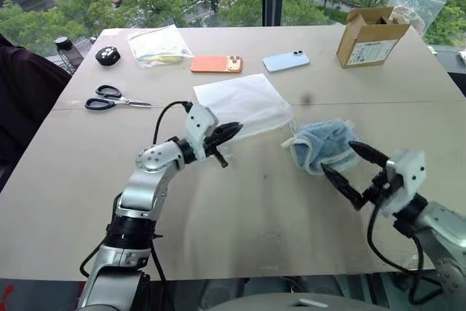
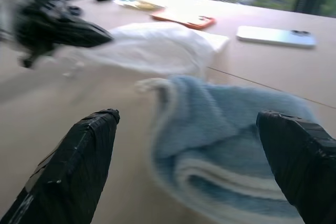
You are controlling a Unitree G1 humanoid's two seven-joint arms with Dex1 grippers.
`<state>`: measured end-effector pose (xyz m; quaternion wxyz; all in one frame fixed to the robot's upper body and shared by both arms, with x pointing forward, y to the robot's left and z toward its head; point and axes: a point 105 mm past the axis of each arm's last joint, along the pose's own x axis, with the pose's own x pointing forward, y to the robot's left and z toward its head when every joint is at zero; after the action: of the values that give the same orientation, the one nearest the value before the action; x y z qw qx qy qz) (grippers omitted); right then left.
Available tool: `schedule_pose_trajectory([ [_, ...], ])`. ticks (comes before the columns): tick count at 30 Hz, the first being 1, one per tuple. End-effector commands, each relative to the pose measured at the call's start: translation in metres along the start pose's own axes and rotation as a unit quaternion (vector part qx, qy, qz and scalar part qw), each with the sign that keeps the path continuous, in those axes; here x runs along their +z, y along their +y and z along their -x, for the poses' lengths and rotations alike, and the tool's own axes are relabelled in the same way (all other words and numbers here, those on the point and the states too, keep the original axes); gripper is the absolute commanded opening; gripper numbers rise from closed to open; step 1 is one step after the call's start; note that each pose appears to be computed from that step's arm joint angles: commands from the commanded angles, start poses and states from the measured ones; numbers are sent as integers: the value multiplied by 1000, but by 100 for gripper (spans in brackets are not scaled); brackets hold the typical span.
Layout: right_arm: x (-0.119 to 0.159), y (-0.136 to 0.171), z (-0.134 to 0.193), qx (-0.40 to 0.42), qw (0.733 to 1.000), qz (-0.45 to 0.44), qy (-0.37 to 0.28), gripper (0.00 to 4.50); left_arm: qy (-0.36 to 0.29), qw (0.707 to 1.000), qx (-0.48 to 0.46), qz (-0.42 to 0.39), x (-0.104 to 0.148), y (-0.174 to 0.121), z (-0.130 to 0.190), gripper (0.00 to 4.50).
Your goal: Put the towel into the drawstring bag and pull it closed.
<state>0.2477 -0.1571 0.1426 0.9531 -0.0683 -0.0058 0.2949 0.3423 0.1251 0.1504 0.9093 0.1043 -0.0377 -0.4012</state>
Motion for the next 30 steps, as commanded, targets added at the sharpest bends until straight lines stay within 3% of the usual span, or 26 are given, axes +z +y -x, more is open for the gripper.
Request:
schedule_pose_trajectory([
  [1,2,-11,-14,-26,998,54,20,450,-50,998,23,-13,30,8,-4,4],
  [5,2,-20,-37,-48,999,10,18,450,-50,998,28,-18,30,7,-6,4],
  [9,5,-26,-65,-83,992,-97,-1,450,-40,998,34,-32,26,6,-5,4],
  [12,30,-32,-74,-94,992,-73,-40,450,-42,998,44,-32,27,7,-3,4],
  [16,60,-12,-91,-26,998,-22,-61,450,-41,998,47,-29,25,6,-4,4],
  [22,35,25,-112,73,990,108,45,450,-41,998,49,-24,23,5,-6,4],
  [25,14,30,-111,95,982,124,103,450,-39,998,49,-25,22,4,-6,4],
  [30,1,-23,-80,-19,973,166,161,450,-40,997,56,-33,25,8,-5,4],
])
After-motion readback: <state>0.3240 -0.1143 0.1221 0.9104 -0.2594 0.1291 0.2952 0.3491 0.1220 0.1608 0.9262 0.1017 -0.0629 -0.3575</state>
